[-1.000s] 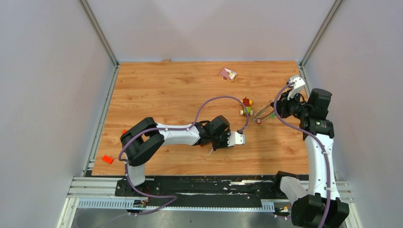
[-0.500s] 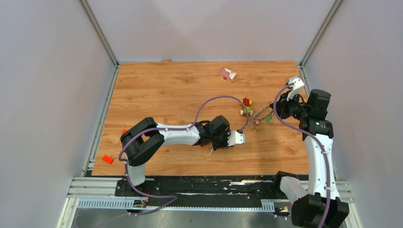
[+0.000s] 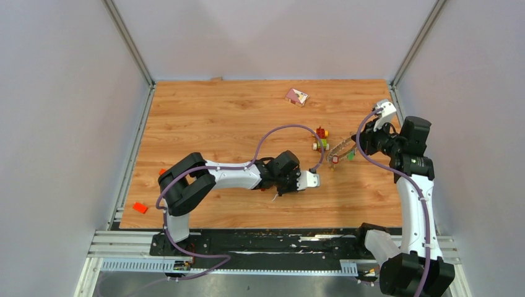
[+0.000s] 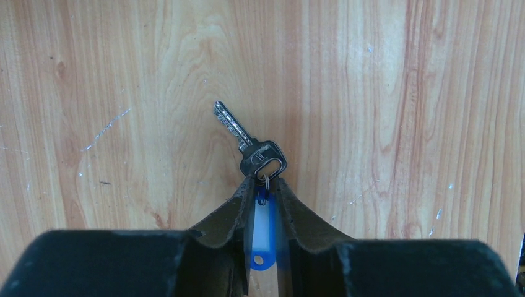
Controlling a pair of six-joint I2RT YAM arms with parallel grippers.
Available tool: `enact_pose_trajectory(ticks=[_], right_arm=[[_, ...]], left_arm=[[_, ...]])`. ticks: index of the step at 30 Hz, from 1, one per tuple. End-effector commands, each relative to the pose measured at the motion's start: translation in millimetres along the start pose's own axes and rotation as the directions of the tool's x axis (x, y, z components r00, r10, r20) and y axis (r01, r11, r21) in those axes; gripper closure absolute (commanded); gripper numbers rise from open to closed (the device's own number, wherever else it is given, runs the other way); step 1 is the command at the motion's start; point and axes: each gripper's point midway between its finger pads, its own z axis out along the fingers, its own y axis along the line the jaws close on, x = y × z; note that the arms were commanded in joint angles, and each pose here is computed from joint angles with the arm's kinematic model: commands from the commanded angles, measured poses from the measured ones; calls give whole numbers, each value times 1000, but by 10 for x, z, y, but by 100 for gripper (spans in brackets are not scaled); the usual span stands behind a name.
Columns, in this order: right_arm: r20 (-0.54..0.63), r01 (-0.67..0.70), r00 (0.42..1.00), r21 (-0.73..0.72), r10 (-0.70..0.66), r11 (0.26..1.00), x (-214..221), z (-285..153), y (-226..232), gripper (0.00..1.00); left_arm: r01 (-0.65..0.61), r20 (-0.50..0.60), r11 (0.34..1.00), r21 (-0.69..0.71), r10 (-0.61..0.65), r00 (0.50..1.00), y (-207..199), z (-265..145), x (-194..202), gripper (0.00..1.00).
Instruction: Put the keys on the keyring
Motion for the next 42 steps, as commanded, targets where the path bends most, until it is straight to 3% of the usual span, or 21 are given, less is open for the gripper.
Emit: enact_pose_trajectory(ticks=[1, 7, 16, 23, 36, 42], right_arm=[[70, 47, 997, -16, -46, 999, -186, -16, 44, 100], [69, 47, 997, -16, -46, 999, -175, -10, 44, 100], [68, 46, 997, -20, -45, 999, -172, -4, 47, 100], [69, 48, 997, -24, -46, 999, -175, 2, 62, 100], [66, 46, 997, -30, -44, 999, -164, 19, 69, 100], [66, 48, 997, -30, -46, 998, -167, 21, 71, 100]], left_arm=[[12, 5, 1000, -6, -12, 1000, 21, 37, -50, 77], [5, -9, 1000, 9, -5, 1000, -10, 16, -22, 79], [-19, 11, 1000, 25, 18, 1000, -42, -74, -64, 69], [-26, 14, 999, 39, 25, 1000, -60, -100, -42, 69], [-12, 17, 999, 43, 11, 1000, -36, -121, -5, 75], [-16, 29, 998, 56, 14, 999, -45, -138, -33, 87]])
